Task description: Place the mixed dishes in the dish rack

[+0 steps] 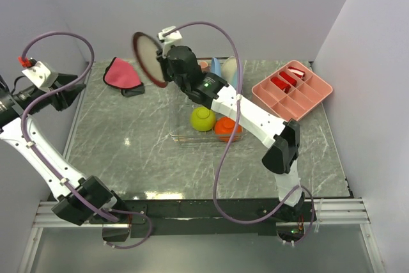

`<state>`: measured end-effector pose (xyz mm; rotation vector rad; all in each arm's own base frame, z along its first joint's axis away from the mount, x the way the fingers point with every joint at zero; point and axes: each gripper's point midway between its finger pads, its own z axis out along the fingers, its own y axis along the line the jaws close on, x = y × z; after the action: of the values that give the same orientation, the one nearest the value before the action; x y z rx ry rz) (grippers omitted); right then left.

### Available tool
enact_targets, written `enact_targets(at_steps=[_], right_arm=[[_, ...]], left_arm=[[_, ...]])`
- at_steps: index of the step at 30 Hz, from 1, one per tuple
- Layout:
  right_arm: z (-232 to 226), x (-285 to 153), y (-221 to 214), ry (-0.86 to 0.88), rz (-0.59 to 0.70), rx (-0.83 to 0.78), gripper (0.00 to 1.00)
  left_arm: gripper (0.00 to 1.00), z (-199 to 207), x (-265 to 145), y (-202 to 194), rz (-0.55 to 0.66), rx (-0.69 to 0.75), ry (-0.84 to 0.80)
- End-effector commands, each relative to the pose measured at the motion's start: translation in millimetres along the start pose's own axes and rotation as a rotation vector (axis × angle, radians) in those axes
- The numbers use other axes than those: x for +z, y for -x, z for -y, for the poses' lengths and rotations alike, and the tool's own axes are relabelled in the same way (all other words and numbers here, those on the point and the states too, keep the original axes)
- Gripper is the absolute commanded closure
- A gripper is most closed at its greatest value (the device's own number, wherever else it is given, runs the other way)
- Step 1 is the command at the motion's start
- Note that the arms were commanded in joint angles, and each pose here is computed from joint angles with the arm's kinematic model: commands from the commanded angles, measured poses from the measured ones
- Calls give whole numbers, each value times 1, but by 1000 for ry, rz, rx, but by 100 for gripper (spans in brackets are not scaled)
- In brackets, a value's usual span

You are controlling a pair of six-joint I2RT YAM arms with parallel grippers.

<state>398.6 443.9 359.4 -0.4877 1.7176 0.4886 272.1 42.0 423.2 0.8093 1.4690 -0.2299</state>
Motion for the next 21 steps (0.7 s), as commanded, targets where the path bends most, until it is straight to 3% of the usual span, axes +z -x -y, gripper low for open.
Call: enact_targets(at_steps=[1, 10, 21], right_arm=[[83, -49, 72, -398, 240, 42, 100], [130, -72, 36, -676, 207, 52, 100], [150, -49, 10, -765, 164, 117, 100]], left_arm=[[56, 24, 3, -9, 69, -110, -47], [56, 29, 6, -28, 69, -149, -53], [56, 26, 5, -37, 43, -172, -47]])
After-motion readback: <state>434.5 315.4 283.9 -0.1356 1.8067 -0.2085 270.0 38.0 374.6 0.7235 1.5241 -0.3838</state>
